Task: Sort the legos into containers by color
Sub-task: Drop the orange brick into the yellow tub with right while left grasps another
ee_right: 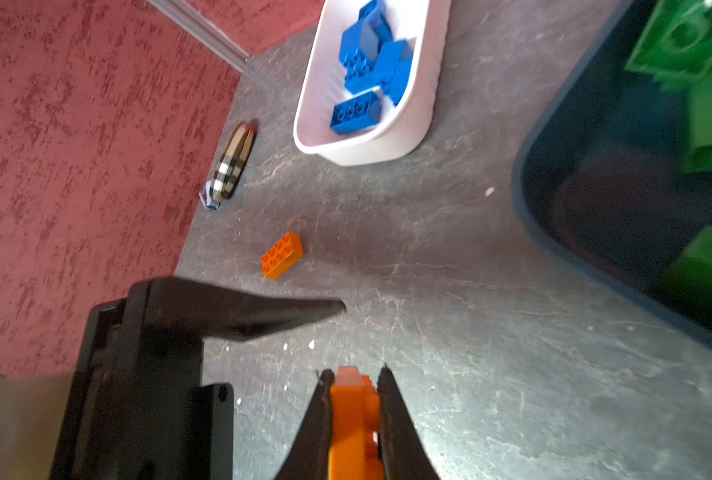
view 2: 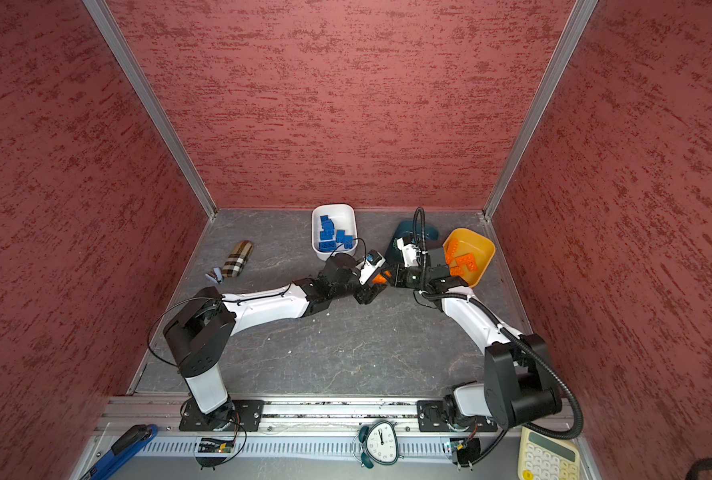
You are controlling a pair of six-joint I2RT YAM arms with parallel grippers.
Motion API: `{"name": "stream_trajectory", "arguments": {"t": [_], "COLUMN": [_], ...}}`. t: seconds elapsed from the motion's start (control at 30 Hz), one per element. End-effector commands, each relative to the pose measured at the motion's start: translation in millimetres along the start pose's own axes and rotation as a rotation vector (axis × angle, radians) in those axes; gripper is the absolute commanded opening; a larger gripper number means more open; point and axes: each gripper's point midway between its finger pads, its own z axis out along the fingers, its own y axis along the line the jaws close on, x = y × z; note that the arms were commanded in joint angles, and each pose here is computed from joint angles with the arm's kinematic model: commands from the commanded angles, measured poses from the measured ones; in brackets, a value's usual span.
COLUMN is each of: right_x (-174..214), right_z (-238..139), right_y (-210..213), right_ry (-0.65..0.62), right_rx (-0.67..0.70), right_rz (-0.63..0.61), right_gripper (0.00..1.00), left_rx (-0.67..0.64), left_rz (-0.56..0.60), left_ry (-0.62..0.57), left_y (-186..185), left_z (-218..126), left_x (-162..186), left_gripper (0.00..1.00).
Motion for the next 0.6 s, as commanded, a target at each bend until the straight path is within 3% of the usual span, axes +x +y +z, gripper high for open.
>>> {"name": "stream_trajectory", "arguments": {"t": [0.0, 0.23, 0.37, 0.43, 0.57], "right_x": [-51, -94, -108, -111, -111], "right_z": [-27, -84, -117, -127, -136], "right_y": [-22, -105, -139, -158, -199], "right_ry": [-0.230, -0.507, -0.652, -0.687, -0.680], "right_rx": [0.148, 0.538, 0.647, 0.678, 0.761], "right_rz": [-0.005, 0.079, 0.138, 0.190, 0.298], "right_gripper": [0.00, 0.00, 0.00, 0.00, 0.00], "left_rx": [-0.155, -0.402, -0.480, -0.509, -0.478], "left_rz": [-0.072, -0.215, -0.421, -0.538, -0.618], "left_ry": [-0.083, -0.073, 0.029, 0.097, 0.228], "left_y": [35, 105, 150, 171, 189], "left_z": [-9, -39, -64, -78, -93], "left_x": [-10, 0, 30, 53, 91], "left_gripper": [0.99, 1.00, 0.99, 1.00, 1.00]}}
